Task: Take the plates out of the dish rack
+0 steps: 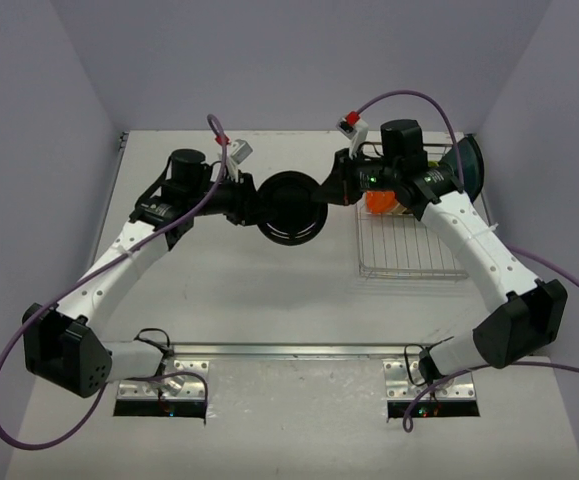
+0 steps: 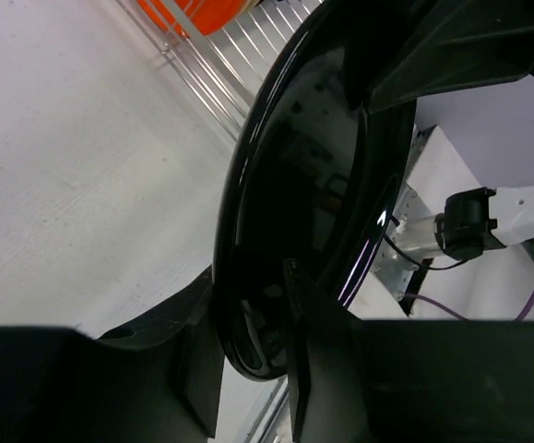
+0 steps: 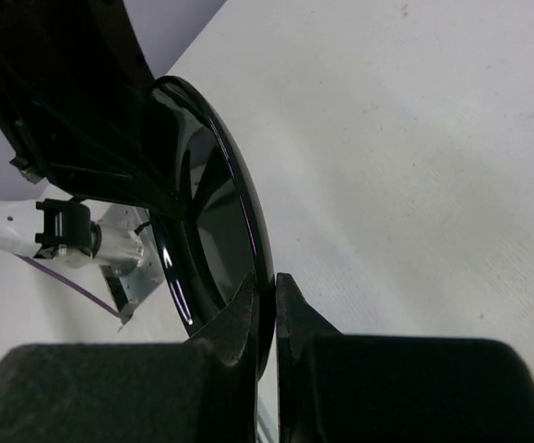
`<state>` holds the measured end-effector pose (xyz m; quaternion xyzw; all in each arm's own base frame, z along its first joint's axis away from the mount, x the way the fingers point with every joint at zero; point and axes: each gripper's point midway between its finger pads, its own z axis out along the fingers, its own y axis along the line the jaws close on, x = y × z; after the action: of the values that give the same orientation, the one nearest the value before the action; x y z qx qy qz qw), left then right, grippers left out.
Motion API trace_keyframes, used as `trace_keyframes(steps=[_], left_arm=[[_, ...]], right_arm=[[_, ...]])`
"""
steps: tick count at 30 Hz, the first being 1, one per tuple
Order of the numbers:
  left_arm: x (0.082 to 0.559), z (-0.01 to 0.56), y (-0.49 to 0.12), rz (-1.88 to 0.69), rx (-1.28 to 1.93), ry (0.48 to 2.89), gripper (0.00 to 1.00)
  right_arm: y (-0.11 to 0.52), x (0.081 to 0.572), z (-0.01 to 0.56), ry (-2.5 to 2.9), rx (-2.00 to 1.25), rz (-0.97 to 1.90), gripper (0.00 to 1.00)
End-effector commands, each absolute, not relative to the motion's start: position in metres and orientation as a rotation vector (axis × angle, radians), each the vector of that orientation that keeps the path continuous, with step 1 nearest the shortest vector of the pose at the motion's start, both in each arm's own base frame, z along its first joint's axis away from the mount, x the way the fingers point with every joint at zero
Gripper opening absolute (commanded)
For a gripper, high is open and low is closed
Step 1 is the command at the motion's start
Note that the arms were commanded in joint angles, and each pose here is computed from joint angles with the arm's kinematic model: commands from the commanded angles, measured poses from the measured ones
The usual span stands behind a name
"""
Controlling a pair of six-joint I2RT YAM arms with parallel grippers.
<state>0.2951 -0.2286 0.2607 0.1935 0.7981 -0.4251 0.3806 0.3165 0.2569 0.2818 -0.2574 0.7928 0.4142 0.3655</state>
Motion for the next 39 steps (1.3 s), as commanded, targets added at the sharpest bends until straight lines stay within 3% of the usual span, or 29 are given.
trace_keyframes(steps=[1,3,4,5,6,12,18,23,32,39], left_arm=[[0.322,0.274,-0.210,-0.984,0.387,1.999,0.00],[0.337,0.273,-0.188,-0.979,0.302,2.001,0.00],[0.346,0.271,-0.178,-0.992,0.258,2.009,0.00],[0.358,0.268,-0.164,-0.983,0.202,2.015,0.00],[0.373,0.265,-0.145,-0.954,0.136,2.020,0.00],[0.455,0.231,-0.032,-0.852,-0.193,2.058,0.00],[0.511,0.156,0.051,-0.771,-0.472,2.136,0.00],[0.516,0.097,0.088,-0.760,-0.653,2.177,0.00],[0.493,0.018,0.133,-0.495,-0.833,2.312,0.01],[0.476,-0.005,0.159,-0.261,-0.871,2.384,0.28]], right_arm=[[0.254,0.330,0.290,2.012,-0.613,0.994,0.12],[0.241,0.345,0.277,2.058,-0.532,0.872,0.44],[0.234,0.350,0.273,2.073,-0.499,0.823,0.71],[0.228,0.355,0.268,2.086,-0.468,0.776,0.88],[0.221,0.360,0.263,2.100,-0.437,0.731,0.95],[0.192,0.375,0.245,2.148,-0.330,0.619,0.98],[0.177,0.378,0.231,2.192,-0.288,0.609,0.98],[0.160,0.380,0.223,2.217,-0.256,0.590,0.98],[0.126,0.387,0.206,2.264,-0.158,0.551,0.99],[0.106,0.393,0.195,2.295,-0.110,0.447,0.99]])
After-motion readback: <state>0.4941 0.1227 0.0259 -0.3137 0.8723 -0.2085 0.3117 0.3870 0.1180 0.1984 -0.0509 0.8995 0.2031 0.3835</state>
